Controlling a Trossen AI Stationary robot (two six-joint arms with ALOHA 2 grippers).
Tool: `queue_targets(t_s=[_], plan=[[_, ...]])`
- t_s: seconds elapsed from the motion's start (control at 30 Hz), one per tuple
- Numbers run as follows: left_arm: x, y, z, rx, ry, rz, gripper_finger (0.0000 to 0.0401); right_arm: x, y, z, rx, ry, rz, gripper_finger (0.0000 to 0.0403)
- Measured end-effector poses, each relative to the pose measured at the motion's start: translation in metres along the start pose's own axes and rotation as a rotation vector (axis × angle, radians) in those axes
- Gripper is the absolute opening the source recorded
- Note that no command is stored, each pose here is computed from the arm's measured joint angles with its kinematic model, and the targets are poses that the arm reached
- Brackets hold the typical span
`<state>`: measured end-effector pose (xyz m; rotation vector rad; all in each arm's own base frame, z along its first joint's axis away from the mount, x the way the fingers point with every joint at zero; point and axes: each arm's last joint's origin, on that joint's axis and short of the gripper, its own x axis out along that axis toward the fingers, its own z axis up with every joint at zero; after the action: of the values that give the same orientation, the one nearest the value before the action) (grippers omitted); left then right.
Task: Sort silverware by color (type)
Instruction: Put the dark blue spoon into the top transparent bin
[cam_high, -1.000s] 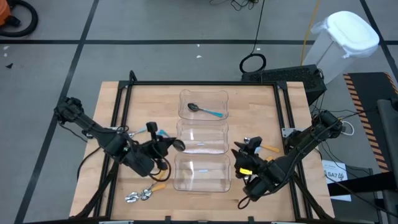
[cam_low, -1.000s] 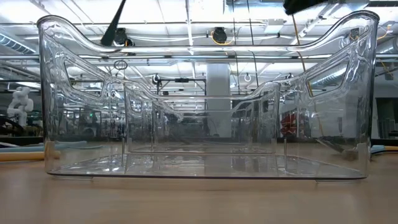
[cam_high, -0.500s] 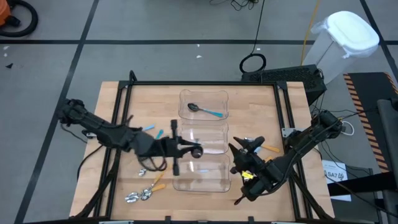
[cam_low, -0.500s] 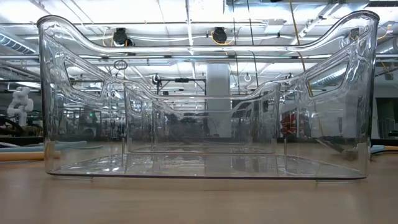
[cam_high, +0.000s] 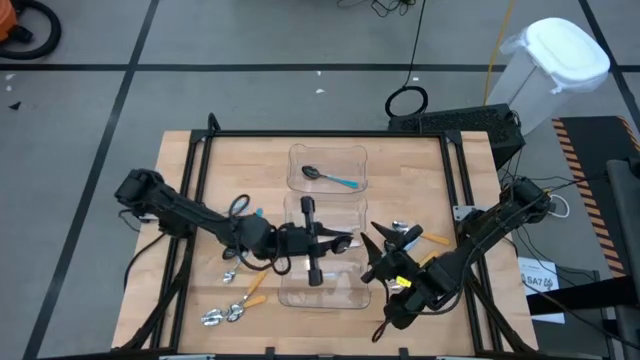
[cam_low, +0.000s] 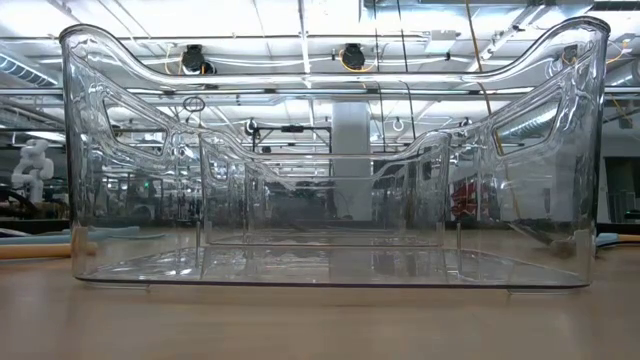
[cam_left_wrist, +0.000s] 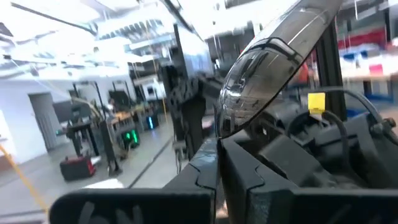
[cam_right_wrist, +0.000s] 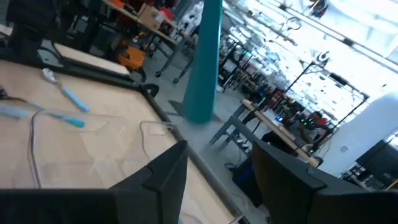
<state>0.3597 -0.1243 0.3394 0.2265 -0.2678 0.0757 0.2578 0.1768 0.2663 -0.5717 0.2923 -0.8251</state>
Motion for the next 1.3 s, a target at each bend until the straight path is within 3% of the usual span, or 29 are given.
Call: queue_targets(t_s=[0.3,0.57,0.9,1.13,1.3], plan=[[0.012,-0.013,-0.028,-0.06,-0.139,0.044,0.0008,-0.003,0.003,0.01,-0.06,-0.018,-0.02,0.0204],[0.016,-0.016,-0.045,-0.11,-0.224,0.082,0.0008,-0.001,0.003,0.01,-0.124,-0.014,-0.025,0.0196],[0.021,-0.014,-0.067,-0.158,-0.256,0.125,0.0008,0.0,0.003,0.01,-0.176,-0.01,-0.029,0.0129],[0.021,-0.013,-0.067,-0.17,-0.251,0.127,0.0008,0.0,0.003,0.01,-0.185,-0.011,-0.036,0.0068],[0.021,-0.015,-0.067,-0.166,-0.248,0.123,0.0008,0.0,0.002,0.01,-0.184,-0.013,-0.045,0.0048]])
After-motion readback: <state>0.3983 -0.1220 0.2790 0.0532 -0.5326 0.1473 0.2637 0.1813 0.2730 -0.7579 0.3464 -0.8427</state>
